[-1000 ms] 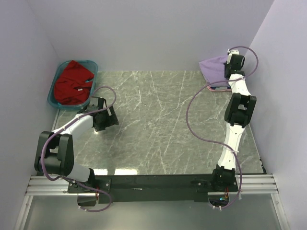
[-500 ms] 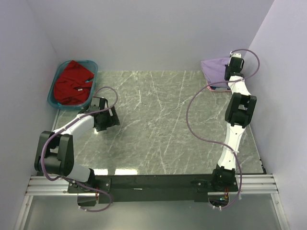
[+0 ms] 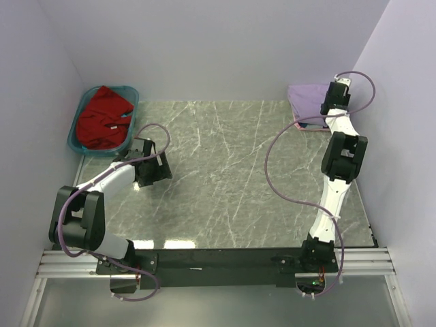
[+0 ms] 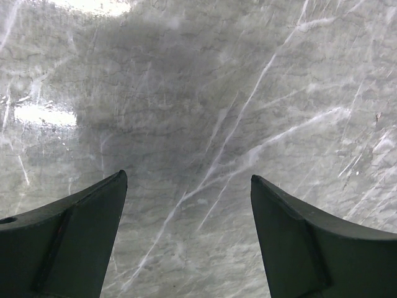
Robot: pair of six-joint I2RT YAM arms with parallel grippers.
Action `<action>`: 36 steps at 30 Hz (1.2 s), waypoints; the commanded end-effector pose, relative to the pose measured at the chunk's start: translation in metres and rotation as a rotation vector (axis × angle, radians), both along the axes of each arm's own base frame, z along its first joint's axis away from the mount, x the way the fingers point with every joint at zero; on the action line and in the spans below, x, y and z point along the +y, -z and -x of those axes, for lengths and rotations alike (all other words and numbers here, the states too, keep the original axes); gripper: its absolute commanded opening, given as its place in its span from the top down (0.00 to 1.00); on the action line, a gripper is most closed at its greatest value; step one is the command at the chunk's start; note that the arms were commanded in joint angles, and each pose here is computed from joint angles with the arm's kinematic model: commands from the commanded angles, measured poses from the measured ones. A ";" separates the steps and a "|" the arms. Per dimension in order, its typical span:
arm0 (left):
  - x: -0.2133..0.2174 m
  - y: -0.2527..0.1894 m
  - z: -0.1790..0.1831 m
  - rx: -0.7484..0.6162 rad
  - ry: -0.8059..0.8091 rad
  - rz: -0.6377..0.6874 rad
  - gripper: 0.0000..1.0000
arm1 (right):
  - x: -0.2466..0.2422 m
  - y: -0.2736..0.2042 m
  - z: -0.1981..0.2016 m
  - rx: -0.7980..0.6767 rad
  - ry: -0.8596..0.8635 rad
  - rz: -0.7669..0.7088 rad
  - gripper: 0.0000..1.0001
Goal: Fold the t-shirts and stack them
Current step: Neatly place the folded tshirt to the corner
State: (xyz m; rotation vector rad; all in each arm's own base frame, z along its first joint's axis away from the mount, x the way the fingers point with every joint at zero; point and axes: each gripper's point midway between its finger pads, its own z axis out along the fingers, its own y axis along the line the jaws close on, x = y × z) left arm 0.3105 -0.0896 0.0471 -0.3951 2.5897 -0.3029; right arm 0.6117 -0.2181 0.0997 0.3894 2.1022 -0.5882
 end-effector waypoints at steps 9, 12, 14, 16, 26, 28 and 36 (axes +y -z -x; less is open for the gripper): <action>-0.005 -0.045 -0.015 -0.159 0.025 0.012 0.14 | 0.015 -0.140 0.048 -0.357 0.089 -0.124 0.38; -0.003 -0.059 -0.016 -0.207 0.019 0.007 0.14 | 0.043 -0.148 0.054 -0.382 -0.007 -0.207 0.38; -0.002 -0.067 -0.016 -0.231 0.017 0.004 0.14 | 0.060 -0.152 0.057 -0.393 -0.061 -0.248 0.37; -0.002 -0.080 -0.015 -0.271 0.020 0.010 0.14 | 0.078 -0.151 0.051 -0.392 -0.146 -0.307 0.38; 0.004 -0.100 -0.012 -0.342 -0.008 -0.029 0.14 | 0.118 -0.091 -0.010 -0.282 -0.310 -0.538 0.54; 0.004 -0.099 -0.013 -0.339 -0.008 -0.032 0.14 | 0.126 -0.074 -0.014 -0.247 -0.327 -0.581 0.55; 0.002 -0.103 -0.012 -0.352 -0.002 -0.028 0.14 | 0.177 0.001 0.003 -0.062 -0.397 -0.743 0.55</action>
